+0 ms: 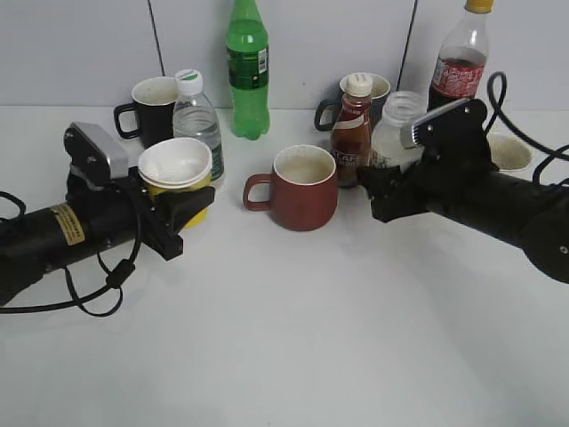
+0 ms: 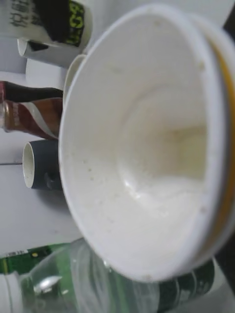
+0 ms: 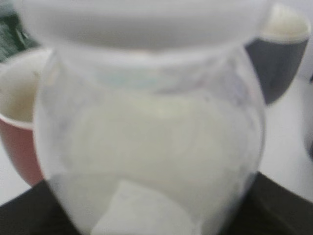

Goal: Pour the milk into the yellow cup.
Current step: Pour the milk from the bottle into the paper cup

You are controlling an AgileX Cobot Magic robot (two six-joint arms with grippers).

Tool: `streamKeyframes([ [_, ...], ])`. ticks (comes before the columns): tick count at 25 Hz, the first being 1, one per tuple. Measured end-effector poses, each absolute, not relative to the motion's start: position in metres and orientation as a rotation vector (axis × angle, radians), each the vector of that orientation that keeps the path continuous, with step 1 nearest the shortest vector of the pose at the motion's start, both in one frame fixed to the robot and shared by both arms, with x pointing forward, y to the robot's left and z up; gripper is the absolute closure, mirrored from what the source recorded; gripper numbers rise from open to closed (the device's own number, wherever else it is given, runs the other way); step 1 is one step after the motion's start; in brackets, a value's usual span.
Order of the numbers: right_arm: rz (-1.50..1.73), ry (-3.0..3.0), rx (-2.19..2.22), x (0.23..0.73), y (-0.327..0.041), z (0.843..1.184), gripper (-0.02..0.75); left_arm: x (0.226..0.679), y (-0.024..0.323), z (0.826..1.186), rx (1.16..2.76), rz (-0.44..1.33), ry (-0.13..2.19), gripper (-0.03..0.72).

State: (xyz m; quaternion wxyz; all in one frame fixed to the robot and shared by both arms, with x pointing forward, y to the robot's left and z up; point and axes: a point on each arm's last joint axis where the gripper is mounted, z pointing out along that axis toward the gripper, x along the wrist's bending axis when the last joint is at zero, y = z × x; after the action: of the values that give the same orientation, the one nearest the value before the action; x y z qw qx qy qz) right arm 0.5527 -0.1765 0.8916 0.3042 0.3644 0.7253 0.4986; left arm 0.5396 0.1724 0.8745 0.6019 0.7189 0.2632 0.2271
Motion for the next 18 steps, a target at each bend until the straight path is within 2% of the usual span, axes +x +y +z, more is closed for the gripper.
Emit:
streamKeyframes([
  [6,1.305,1.963,0.753,0.541,-0.150,0.935,0.262,0.529,0.148,0.875,1.676,0.472,0.553,0.376],
  [12,1.209,2.042,0.515,0.541,-0.120,0.949,0.262,0.521,0.124,0.877,1.670,0.432,0.505,0.376],
  [18,1.097,2.033,0.250,0.544,-0.106,0.959,0.262,0.520,0.099,0.886,1.631,0.379,0.459,0.376],
])
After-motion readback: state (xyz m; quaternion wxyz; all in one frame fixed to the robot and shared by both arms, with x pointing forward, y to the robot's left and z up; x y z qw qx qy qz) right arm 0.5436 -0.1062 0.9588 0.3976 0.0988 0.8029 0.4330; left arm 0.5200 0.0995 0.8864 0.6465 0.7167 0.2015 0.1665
